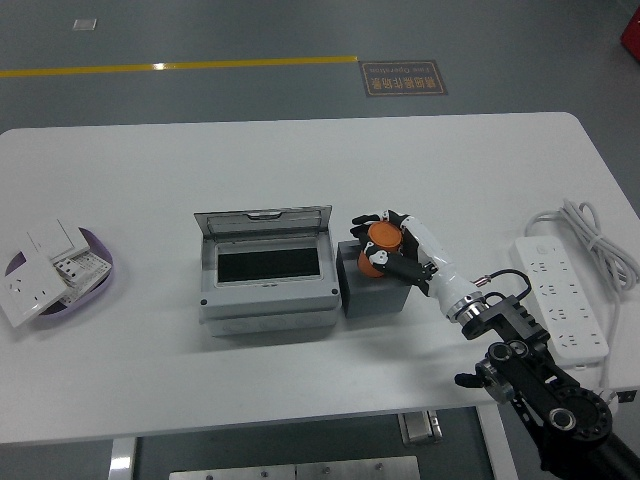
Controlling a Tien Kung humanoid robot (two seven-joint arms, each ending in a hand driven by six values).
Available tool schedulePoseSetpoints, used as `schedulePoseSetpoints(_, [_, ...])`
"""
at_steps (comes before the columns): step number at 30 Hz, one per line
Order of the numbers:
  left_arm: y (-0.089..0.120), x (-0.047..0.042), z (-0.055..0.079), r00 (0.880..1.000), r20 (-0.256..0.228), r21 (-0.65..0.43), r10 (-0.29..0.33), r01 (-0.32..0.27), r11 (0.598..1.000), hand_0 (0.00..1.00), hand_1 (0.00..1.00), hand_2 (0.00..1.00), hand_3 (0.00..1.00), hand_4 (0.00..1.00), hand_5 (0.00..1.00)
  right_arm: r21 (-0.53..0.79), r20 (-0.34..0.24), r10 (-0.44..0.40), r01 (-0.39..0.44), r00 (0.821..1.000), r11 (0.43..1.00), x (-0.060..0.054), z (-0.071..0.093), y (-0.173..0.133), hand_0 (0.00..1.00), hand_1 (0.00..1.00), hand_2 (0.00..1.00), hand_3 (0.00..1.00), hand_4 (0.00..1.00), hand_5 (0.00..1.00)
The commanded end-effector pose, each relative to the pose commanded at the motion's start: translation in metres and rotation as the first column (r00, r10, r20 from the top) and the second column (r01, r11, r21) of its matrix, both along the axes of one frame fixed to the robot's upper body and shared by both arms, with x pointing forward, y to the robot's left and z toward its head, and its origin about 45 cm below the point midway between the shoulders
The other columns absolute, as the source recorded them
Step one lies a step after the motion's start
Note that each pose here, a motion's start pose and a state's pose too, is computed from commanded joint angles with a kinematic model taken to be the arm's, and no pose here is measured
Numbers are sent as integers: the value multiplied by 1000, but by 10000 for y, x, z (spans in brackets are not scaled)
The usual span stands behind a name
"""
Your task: Pick up the cylinder from the cube,place it in the box,flap close box
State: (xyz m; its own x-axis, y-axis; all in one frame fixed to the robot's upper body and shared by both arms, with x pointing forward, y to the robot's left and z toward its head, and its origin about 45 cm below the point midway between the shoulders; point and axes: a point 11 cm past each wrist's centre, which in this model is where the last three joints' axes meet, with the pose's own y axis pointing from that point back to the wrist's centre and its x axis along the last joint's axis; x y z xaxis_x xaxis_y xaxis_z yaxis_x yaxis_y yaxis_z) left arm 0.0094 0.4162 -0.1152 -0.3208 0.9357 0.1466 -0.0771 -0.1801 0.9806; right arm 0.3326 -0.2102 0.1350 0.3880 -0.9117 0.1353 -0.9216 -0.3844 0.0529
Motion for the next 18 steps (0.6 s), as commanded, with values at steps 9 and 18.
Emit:
schedulePoseSetpoints(9, [-4,-2,-1,1000,0,-1,0,0,1000,638,673,676,712,768,309,22,70,-7,5,998,1000,26,209,51,649,586,515,464,41,2])
schedulePoseSetpoints(18, [-15,-15,-6,1000,-1,-2,1,-1,1000,638,673,676,713,768,307,-11,186,19,-17,982,1000,-58,605,282,664,588,517,465,63,2])
